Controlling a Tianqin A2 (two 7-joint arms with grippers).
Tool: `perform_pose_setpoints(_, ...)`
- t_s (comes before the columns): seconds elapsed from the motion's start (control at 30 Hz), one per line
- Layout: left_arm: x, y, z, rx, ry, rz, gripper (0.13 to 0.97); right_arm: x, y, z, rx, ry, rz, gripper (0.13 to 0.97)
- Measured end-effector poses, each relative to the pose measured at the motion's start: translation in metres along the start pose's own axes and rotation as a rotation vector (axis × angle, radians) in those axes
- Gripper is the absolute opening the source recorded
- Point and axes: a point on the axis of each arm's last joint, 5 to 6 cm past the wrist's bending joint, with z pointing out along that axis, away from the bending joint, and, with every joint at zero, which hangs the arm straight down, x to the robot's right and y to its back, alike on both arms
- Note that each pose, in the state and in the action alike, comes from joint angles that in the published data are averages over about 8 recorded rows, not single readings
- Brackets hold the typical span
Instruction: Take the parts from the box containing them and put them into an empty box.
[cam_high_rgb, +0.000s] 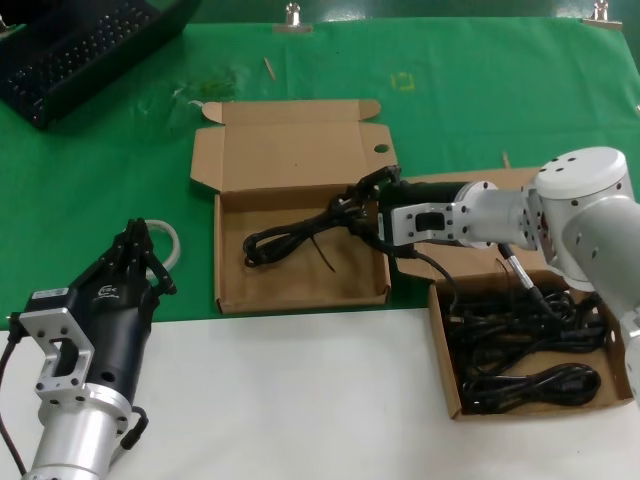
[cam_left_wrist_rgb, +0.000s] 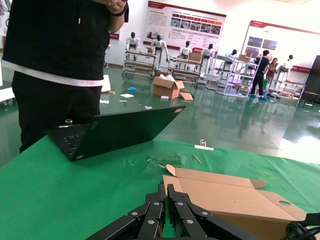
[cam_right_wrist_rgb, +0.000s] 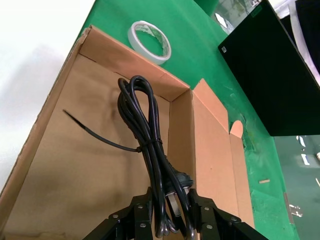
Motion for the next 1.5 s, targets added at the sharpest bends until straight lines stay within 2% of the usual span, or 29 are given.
perform_pose_setpoints(0.43, 0.0, 0.0, 0.0, 0.0, 0.0, 0.0, 0.156, -0.013, -0.003, 0.005, 0.015, -0.011, -0.011, 0.284)
perform_pose_setpoints(0.73, 0.0, 0.0, 0.0, 0.0, 0.0, 0.0, 0.156, -0.017, 0.0, 0.004, 0.004, -0.009, -0.006, 0.356)
perform_pose_setpoints(1.03, 0.0, 0.0, 0.0, 0.0, 0.0, 0.0, 0.156, -0.007, 0.003, -0.001, 0.017, 0.025, 0.013, 0.488)
perform_pose_setpoints(1.3, 0.0, 0.0, 0.0, 0.0, 0.0, 0.0, 0.156, 0.0, 0.009, -0.016, 0.081, 0.079, 0.07, 0.681)
perform_pose_setpoints(1.43, 0.0, 0.0, 0.0, 0.0, 0.0, 0.0, 0.156, -0.006, 0.009, -0.027, 0.118, 0.126, 0.134, 0.681)
perform_pose_setpoints(1.5, 0.0, 0.0, 0.0, 0.0, 0.0, 0.0, 0.156, -0.013, 0.007, -0.032, 0.136, 0.152, 0.177, 0.721)
